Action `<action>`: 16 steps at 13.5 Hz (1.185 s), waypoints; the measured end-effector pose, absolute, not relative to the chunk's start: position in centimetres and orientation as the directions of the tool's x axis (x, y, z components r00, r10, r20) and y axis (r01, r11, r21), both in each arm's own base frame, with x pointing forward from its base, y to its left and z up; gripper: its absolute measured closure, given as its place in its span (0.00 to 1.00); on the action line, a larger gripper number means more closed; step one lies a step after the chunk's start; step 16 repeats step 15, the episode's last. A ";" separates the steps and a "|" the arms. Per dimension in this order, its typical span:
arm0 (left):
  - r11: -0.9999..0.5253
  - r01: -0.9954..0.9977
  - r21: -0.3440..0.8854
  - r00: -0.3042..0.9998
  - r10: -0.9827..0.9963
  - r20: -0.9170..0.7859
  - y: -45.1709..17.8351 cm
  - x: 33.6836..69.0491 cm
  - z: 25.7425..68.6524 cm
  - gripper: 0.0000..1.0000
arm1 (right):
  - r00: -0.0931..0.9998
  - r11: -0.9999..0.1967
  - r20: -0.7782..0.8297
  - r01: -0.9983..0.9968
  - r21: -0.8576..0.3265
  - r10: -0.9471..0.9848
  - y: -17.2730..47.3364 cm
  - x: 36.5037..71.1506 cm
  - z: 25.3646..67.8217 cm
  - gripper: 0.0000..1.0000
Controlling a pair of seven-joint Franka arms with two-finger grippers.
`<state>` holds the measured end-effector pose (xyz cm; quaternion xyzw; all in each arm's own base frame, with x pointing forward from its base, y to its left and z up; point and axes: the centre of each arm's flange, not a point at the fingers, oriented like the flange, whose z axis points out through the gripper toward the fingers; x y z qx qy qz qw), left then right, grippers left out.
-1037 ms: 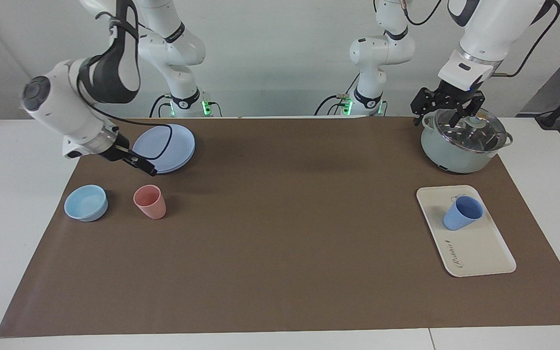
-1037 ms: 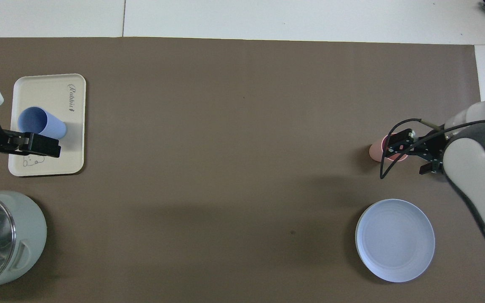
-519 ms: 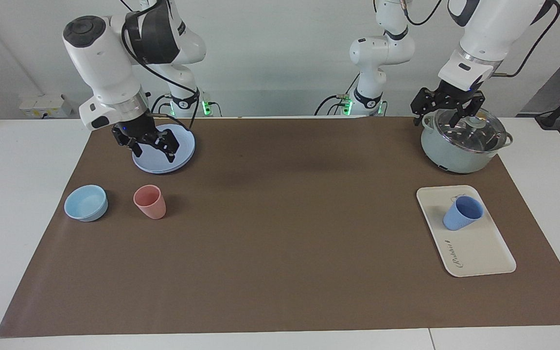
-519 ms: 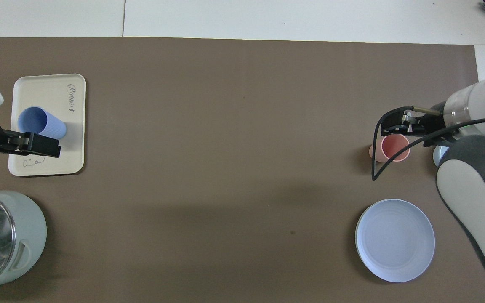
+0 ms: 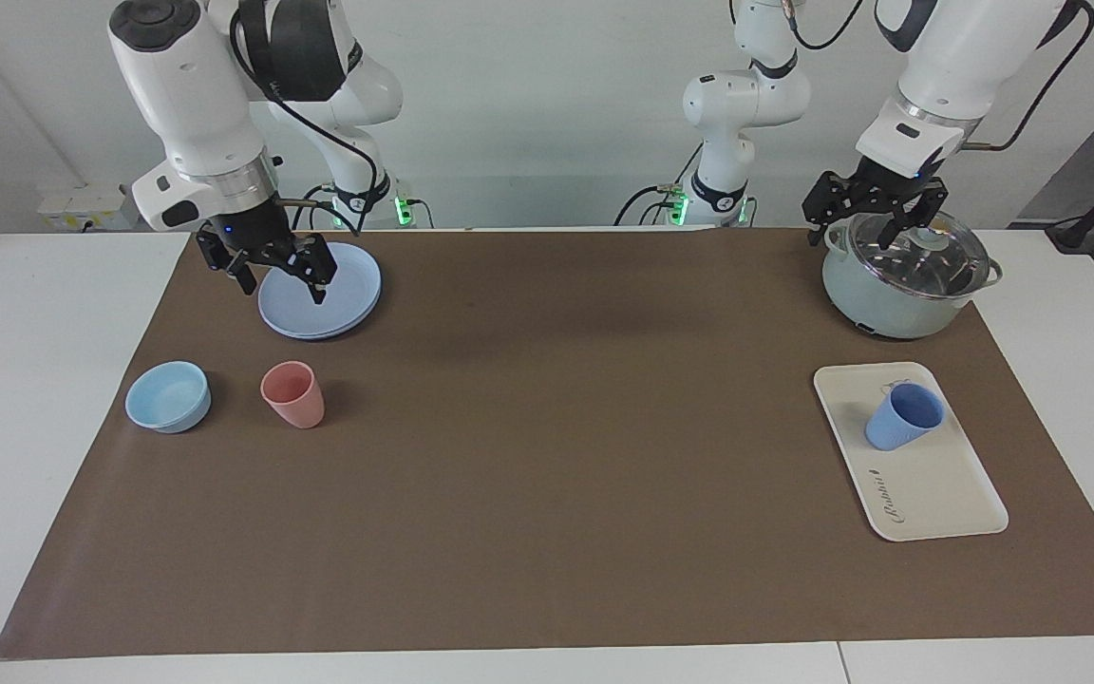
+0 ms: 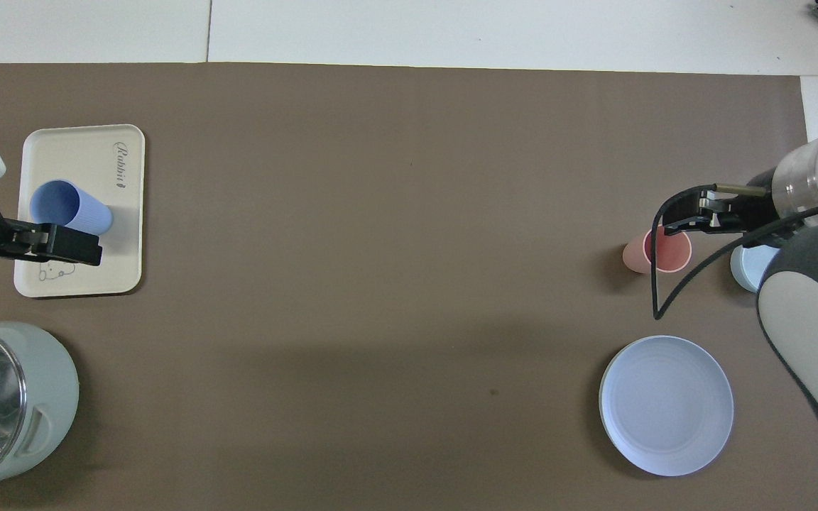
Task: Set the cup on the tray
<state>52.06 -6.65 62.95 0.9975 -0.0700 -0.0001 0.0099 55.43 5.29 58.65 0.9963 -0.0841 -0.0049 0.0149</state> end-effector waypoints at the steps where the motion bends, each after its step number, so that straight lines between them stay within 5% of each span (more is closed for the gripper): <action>1: -0.990 -0.140 0.020 0.990 -0.140 0.001 -6.6 52.1 62.9 0.00 | 0.987 -0.987 -0.019 -0.158 0.034 -0.158 5.3 55.2 58.8 0.00; 16: -0.990 -0.139 0.020 0.990 -0.139 -0.009 -6.6 52.0 62.8 0.00 | 0.980 -0.981 -0.043 -0.190 0.039 -0.192 3.0 54.9 59.0 0.00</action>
